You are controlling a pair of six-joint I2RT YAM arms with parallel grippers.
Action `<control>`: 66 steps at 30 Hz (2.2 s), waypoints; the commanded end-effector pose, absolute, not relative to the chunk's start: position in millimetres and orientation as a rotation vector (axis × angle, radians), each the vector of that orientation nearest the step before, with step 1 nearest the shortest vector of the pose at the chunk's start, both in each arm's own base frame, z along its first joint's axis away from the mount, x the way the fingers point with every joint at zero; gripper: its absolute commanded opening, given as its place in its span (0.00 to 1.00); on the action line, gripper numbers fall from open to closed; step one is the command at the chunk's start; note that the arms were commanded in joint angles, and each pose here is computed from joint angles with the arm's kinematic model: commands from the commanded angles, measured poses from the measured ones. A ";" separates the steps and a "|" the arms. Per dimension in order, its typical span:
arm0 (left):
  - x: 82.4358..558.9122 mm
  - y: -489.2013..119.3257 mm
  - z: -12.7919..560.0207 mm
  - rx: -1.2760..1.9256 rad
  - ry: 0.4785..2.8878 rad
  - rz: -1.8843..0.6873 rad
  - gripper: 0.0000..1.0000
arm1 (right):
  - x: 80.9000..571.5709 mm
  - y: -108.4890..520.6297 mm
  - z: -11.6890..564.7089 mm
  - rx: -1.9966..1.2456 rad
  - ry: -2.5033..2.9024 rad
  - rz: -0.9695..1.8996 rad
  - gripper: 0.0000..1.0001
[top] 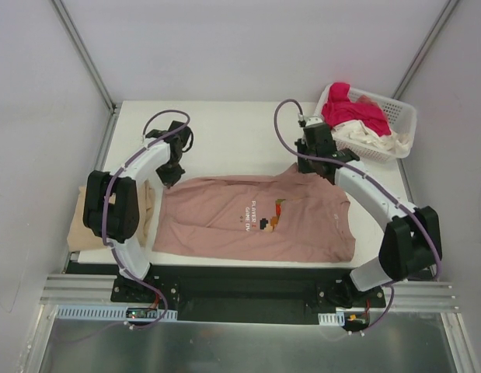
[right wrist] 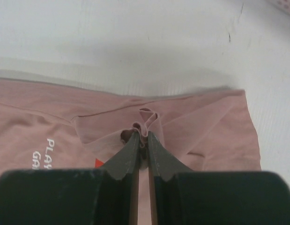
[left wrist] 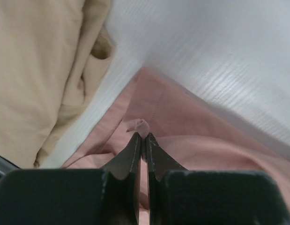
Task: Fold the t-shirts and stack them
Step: Fold the other side of the tshirt into a rectangle
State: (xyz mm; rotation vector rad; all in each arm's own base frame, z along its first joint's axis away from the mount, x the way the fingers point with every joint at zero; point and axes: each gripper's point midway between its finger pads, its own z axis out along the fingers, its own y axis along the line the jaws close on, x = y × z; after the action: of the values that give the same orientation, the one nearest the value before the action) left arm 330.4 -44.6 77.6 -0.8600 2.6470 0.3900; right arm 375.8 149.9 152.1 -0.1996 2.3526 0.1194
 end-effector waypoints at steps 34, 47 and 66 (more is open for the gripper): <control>249.7 -30.2 61.6 -1.028 2.601 0.424 0.00 | 188.4 99.2 95.1 0.184 2.454 -0.003 0.16; 239.8 -32.9 73.7 -1.020 2.578 0.342 0.58 | 145.7 121.3 89.8 0.148 2.495 0.048 0.91; 251.0 -127.0 65.2 -0.708 2.738 -0.050 0.99 | 178.9 132.4 75.1 -0.157 2.670 -0.137 0.99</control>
State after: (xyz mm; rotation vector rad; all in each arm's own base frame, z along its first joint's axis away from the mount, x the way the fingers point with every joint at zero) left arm 254.8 -116.4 86.2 -0.7341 2.6684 -0.0140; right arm 182.8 126.3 88.1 -0.0719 2.6136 -0.1459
